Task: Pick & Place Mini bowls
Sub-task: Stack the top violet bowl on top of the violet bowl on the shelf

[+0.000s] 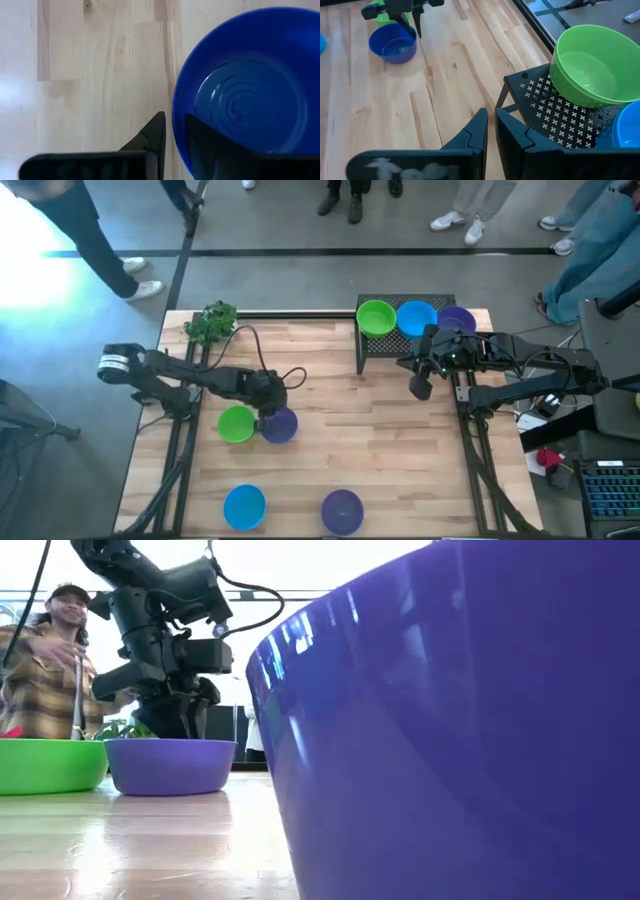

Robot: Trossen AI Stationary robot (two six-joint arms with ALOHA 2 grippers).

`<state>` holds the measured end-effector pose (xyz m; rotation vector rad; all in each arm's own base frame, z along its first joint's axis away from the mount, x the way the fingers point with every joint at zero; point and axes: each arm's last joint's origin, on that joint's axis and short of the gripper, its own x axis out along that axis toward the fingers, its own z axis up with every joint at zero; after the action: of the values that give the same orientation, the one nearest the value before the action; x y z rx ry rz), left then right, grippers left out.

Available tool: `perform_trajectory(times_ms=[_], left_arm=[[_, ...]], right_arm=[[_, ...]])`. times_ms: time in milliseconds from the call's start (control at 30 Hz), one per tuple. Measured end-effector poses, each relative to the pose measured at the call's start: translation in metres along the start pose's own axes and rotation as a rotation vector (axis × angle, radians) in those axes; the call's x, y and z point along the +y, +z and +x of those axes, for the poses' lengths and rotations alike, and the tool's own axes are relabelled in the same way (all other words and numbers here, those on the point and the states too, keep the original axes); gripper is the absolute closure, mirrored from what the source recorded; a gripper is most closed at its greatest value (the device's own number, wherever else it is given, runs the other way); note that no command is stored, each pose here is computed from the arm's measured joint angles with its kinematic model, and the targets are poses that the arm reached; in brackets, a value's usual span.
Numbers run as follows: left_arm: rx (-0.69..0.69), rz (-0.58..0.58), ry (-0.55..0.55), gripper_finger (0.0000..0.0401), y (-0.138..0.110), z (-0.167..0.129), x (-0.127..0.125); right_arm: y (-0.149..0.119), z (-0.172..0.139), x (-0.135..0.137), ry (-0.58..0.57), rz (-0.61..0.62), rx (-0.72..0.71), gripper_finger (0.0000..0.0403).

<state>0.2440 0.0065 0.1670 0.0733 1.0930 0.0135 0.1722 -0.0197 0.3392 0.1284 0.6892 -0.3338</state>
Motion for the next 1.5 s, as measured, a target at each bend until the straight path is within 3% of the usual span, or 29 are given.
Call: perform_trajectory(times_ms=[233,400,767,1200,1500], left_arm=[[-0.011,0.021,-0.004,0.0387,0.002,-0.001,0.000],[-0.043,0.003,-0.017,0.0395,0.009,-0.004,0.000],[-0.299,-0.014,0.015,0.0400,0.069,-0.023,0.006],[-0.303,0.055,0.006,0.0401,0.164,0.018,0.012],[-0.214,0.056,-0.037,0.0401,0.194,0.047,0.012]], right_arm=[[0.000,0.000,0.000,-0.002,0.000,-0.002,0.0371],[0.000,0.000,0.000,-0.002,0.000,-0.003,0.0371],[0.003,0.000,0.000,0.003,-0.013,-0.030,0.0371],[0.003,0.000,0.000,0.004,-0.017,-0.031,0.0371],[0.003,0.000,0.001,0.005,-0.017,-0.031,0.0371]])
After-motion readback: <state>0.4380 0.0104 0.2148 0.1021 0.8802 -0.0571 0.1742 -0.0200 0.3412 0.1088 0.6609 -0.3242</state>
